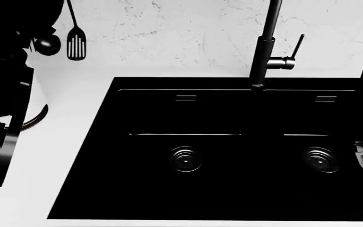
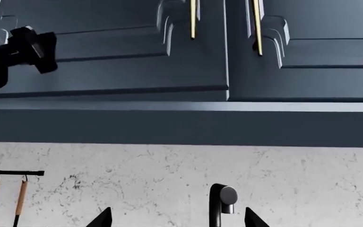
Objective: Pick the kettle from the counter and place it on the tray. Then pick the mug from the cabinet and place it on the tray. Then close the cabinet doors.
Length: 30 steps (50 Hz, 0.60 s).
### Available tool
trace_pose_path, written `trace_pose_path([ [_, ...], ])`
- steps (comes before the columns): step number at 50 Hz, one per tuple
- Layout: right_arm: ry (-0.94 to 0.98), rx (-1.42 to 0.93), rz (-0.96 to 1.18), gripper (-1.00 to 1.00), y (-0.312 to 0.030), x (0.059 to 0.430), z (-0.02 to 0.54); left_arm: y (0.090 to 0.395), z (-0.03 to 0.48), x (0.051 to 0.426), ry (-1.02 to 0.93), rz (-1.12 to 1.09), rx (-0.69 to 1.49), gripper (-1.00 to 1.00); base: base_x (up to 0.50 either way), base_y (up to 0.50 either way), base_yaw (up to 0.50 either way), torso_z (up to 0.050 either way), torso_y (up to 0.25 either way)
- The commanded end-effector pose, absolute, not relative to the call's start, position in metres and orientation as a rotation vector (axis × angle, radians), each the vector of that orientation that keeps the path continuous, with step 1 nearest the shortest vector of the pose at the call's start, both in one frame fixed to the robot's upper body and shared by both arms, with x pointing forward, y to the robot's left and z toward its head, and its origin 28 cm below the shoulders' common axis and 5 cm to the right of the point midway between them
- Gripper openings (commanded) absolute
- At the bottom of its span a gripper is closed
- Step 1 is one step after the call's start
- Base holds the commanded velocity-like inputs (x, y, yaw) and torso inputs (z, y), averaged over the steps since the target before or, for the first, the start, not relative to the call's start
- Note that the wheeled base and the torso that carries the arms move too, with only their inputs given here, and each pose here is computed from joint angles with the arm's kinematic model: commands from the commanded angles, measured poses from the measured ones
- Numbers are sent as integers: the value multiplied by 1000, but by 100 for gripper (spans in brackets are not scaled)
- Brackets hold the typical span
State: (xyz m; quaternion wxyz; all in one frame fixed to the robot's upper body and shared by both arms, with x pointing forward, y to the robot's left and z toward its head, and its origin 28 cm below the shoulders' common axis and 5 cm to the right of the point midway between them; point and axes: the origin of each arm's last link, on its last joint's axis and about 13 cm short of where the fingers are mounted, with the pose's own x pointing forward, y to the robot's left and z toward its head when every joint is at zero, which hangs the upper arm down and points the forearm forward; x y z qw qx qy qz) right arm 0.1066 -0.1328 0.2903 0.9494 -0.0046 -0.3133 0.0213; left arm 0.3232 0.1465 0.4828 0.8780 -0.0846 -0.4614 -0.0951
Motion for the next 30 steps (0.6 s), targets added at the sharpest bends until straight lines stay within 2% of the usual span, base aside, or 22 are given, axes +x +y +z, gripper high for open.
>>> trace_pose_path([
  [1, -639, -5, 47, 100, -132, 108, 290, 116, 361, 364, -41, -366, 110, 100, 10, 0, -7, 0, 0],
  [30, -633, -3, 48, 100, -132, 110, 288, 118, 314, 381, 80, -328, 181, 100, 5, -1, -6, 0, 0],
])
